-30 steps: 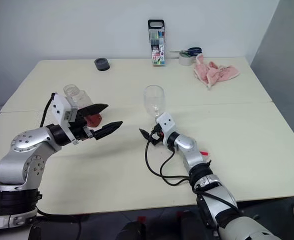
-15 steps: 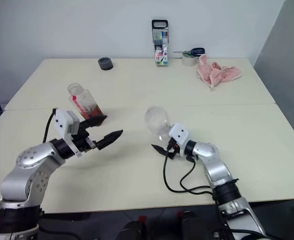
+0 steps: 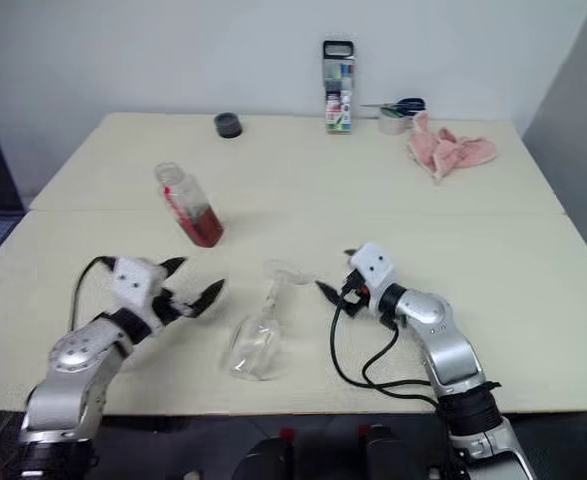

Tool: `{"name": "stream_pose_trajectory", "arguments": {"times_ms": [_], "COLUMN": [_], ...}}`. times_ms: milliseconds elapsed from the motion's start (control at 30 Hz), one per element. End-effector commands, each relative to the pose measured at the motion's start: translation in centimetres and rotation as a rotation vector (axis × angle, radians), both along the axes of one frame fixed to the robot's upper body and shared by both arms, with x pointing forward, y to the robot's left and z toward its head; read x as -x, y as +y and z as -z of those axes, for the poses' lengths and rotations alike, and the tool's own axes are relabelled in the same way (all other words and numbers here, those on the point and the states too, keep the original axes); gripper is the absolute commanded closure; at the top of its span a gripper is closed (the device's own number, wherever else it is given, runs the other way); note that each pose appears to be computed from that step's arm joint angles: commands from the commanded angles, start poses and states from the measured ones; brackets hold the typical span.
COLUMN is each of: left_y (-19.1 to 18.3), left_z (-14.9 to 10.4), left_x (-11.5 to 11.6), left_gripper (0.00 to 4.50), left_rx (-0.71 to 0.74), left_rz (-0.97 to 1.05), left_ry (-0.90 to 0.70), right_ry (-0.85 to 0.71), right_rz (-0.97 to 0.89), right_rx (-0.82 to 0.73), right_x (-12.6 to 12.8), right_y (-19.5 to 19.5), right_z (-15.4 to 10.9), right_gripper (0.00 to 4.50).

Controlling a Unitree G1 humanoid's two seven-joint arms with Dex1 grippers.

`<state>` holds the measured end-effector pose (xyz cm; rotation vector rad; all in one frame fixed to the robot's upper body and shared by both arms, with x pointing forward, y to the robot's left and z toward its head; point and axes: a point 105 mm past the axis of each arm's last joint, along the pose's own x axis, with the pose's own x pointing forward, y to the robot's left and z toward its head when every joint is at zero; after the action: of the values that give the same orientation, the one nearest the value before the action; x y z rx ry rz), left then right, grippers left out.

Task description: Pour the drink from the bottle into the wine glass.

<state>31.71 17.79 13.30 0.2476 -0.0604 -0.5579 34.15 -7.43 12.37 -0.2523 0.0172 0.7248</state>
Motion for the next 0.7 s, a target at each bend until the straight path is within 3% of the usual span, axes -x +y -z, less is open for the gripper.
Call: {"name": "stream_pose_trajectory", "arguments": {"times_ms": [33,133,700], "left_y": [-0.3,1.1,2.6], "left_z": [0.2,1.6,0.2], "left_x": [-0.1,-0.3,-1.2], "left_gripper": [0.00,0.00,0.00], "left_rx": [-0.025,-0.016,0.034], "left_rz": [0.018,-0.031,-0.037], "left_ry": [-0.010,0.051,0.017], "right_ry": [-0.046,-0.055,-0.099], "right_rz": [0.040,0.033,-0.020], "right_rx": [-0.012,0.013,0.001], "right_x": [0.6,1.4,2.0], "right_y": [-1.2,-1.5,-1.0], "right_z": [-1.5,-1.6,-2.7], "right_gripper": [0.02,0.02,0.02]}}
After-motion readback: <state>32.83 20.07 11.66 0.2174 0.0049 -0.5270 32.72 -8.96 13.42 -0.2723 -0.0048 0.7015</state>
